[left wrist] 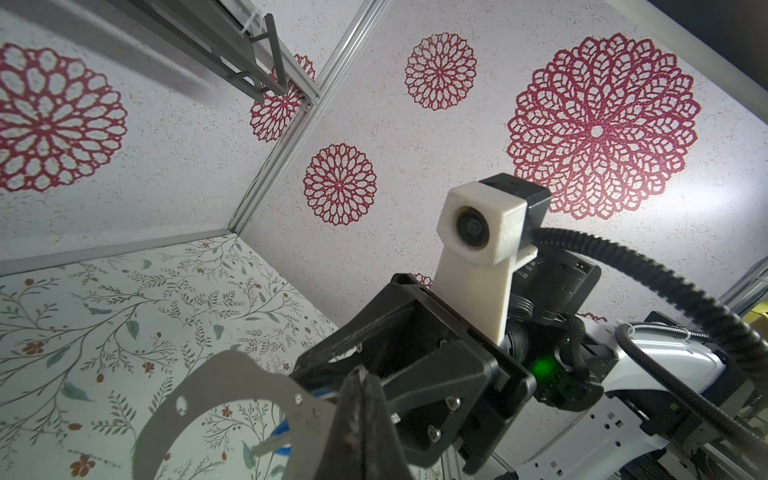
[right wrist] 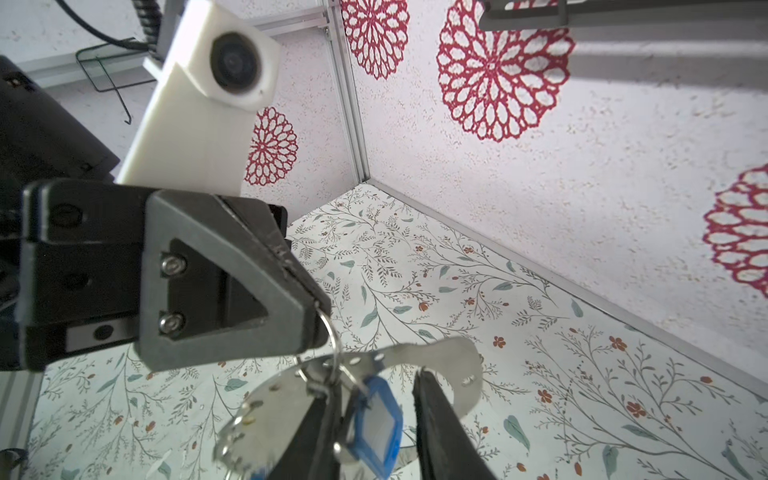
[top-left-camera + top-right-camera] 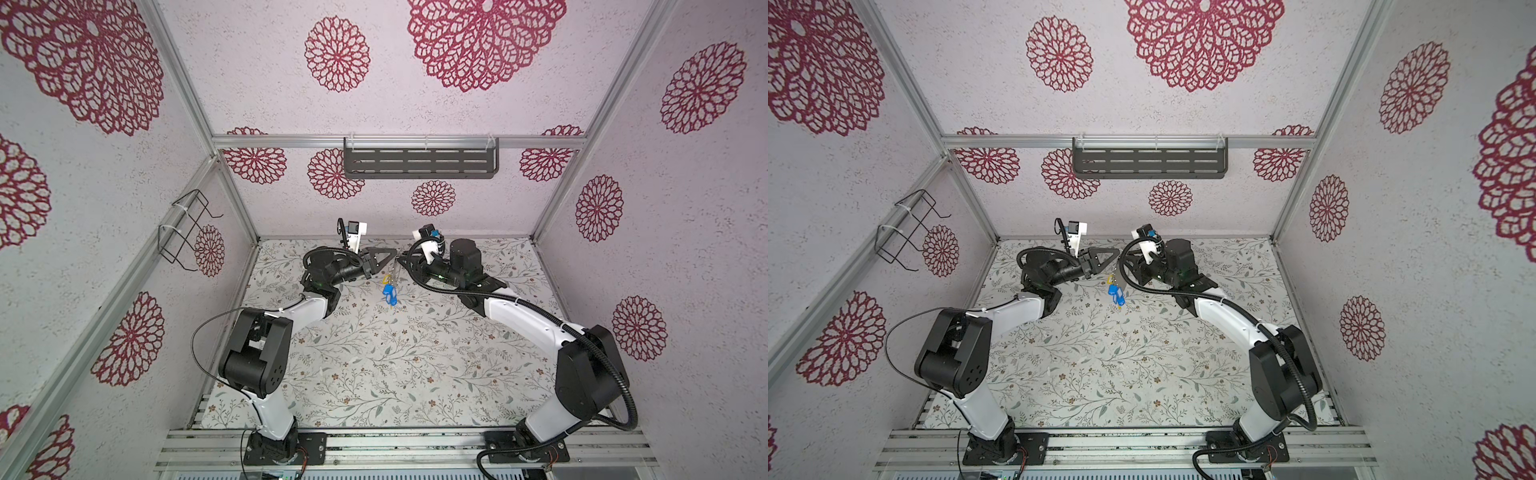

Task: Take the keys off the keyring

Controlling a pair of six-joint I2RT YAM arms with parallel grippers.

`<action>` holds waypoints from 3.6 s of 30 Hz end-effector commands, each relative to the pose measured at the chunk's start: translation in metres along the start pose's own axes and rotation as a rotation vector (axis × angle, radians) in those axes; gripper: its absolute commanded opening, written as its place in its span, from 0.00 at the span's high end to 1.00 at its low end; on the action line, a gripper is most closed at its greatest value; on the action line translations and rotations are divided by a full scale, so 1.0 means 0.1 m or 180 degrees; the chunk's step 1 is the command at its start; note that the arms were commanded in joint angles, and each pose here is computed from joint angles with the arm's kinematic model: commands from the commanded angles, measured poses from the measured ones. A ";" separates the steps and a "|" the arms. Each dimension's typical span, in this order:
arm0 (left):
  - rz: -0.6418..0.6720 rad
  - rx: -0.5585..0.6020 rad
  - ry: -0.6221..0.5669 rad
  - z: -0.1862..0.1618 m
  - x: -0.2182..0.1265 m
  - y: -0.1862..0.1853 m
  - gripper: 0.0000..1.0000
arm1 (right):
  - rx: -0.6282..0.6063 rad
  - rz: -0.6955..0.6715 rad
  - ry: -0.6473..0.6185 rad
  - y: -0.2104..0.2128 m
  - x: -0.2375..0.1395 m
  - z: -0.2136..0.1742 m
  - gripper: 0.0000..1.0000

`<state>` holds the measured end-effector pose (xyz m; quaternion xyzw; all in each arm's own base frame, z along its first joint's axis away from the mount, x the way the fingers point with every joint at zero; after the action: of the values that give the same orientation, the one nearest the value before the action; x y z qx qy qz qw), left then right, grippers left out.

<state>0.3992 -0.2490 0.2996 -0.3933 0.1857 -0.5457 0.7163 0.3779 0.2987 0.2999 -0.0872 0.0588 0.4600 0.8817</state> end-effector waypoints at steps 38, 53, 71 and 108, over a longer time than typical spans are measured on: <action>0.0129 0.0405 -0.1534 0.20 0.02 -0.16 1.00 | -0.0245 0.0019 -0.0174 0.36 0.03 0.20 1.00; -0.0177 0.0383 -0.1223 0.16 0.13 -0.30 1.00 | -0.0246 -0.0371 0.0055 0.18 -0.18 0.10 0.61; -0.0405 0.0250 -0.0862 0.04 0.20 -0.28 1.00 | 0.1360 0.0377 -0.0648 -0.45 -0.81 0.61 0.70; -0.0501 0.0160 -0.0739 0.01 0.31 -0.29 1.00 | 0.1519 0.1175 -0.0728 -0.11 -0.45 0.64 0.79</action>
<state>0.3933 -0.2767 0.3151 -0.4574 0.0758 -0.5367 0.7050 0.3695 0.2674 0.3377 0.2093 0.1335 0.5672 0.7852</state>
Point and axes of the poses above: each gripper's point midway between its finger pads, its own x axis out along the fingers, its own y axis along the line the jaws close on, z = x × y, the point moved 3 cm from there along -x, back along the fingers, and after that the axes turned 14 degrees about -x, right-handed, at the moved point
